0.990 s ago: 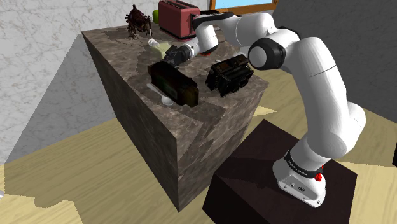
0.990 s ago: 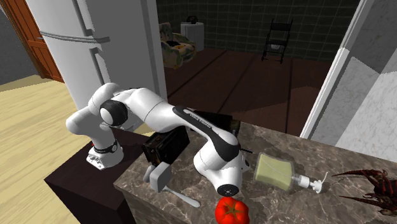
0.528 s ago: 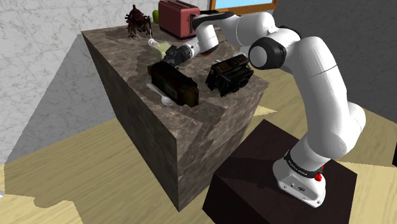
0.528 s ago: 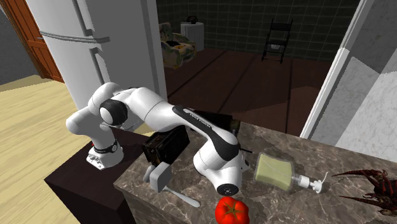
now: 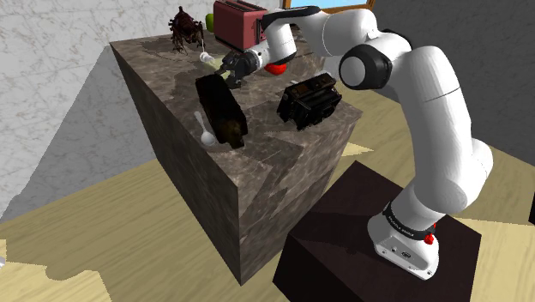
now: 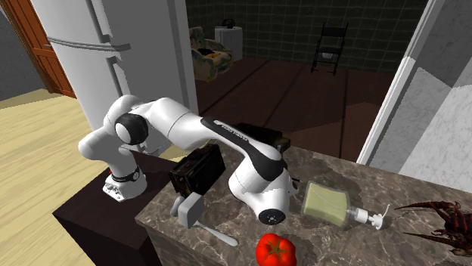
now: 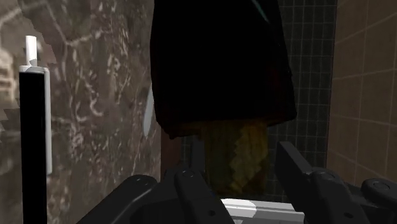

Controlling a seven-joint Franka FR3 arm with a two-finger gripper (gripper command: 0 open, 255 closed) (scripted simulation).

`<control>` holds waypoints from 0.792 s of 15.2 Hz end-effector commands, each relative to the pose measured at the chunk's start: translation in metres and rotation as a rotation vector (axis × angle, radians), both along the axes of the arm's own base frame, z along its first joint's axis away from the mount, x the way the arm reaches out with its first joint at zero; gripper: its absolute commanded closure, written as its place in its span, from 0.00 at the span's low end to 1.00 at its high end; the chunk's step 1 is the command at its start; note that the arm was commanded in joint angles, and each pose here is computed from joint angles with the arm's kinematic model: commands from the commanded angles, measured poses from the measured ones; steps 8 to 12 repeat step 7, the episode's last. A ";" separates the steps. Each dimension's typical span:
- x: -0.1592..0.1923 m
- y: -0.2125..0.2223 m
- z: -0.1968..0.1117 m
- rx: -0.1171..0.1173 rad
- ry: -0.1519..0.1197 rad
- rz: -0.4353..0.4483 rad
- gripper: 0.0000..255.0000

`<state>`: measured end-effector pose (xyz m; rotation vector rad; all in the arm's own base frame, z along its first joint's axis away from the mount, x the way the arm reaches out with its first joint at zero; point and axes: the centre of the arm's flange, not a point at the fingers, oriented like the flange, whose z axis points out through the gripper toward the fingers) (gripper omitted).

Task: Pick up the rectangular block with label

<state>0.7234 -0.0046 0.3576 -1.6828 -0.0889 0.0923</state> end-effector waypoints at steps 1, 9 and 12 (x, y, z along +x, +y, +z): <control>0.001 0.000 0.012 0.002 -0.002 0.001 1.00; 0.001 0.000 0.034 0.002 -0.002 0.001 1.00; 0.001 0.000 0.034 0.002 -0.002 0.001 1.00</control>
